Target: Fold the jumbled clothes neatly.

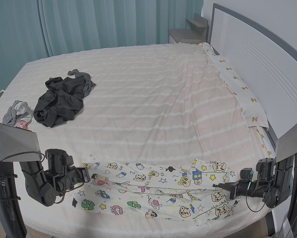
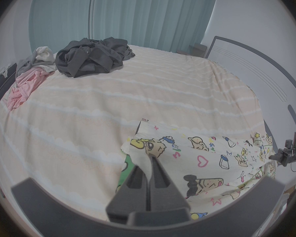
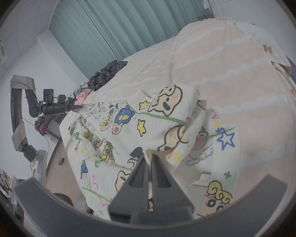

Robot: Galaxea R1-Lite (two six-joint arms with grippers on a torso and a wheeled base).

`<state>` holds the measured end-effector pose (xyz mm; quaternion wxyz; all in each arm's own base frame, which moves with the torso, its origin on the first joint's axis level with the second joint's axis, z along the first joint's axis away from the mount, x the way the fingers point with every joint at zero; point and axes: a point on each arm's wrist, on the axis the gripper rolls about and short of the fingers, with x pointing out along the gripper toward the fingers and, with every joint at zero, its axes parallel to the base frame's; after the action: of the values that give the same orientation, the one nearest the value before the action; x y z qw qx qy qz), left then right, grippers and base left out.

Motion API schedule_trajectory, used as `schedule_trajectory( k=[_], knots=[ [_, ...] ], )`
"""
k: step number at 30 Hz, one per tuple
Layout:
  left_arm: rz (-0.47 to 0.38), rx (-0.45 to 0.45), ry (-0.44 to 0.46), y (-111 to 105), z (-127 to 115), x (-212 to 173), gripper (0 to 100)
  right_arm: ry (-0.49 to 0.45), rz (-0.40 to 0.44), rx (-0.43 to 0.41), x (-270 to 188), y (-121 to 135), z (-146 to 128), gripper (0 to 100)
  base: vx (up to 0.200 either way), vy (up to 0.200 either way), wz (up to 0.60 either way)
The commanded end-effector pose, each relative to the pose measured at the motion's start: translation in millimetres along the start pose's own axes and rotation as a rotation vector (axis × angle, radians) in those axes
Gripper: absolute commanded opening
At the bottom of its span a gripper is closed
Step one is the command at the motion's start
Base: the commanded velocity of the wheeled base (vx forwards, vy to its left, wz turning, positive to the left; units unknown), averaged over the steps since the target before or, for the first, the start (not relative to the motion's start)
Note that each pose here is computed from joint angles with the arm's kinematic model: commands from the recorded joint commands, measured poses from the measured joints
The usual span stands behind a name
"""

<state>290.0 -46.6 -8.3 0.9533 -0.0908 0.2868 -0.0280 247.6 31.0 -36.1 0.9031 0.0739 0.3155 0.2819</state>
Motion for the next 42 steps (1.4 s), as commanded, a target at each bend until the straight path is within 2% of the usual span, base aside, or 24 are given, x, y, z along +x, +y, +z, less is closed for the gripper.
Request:
schedule_trajectory(
  k=[1,16,17,24,28,36,40,42],
  knots=[
    [0.001,0.006,0.037,0,-11,2,0,0.009,0.001,-0.002,-1,1,-3,0,0.000,0.000,0.00],
    [-0.017,0.019,0.057,-7,-17,6,0,0.044,0.019,0.007,-7,5,-10,0,0.000,0.000,0.00],
    [-0.017,0.019,0.057,-7,-17,6,100,0.044,0.019,0.007,-7,5,-10,100,0.000,0.000,0.00],
    [-0.011,0.019,0.052,-6,-16,6,100,0.040,0.010,0.015,-9,3,-10,100,0.000,0.000,0.00],
    [-0.018,0.013,-0.028,-5,-8,5,100,0.020,-0.019,0.031,-16,-4,-8,100,0.000,0.000,0.00],
    [-0.009,0.017,-0.055,0,-1,-4,100,-0.039,-0.045,0.064,-42,-12,-1,100,0.000,0.000,0.00],
    [0.025,-0.026,-0.076,15,6,-12,100,-0.088,-0.052,0.073,-58,-16,5,100,0.000,0.000,0.00],
    [-0.003,-0.136,-0.114,27,16,-22,100,-0.156,-0.060,0.053,-68,-18,18,100,0.000,0.000,0.00]
  ],
)
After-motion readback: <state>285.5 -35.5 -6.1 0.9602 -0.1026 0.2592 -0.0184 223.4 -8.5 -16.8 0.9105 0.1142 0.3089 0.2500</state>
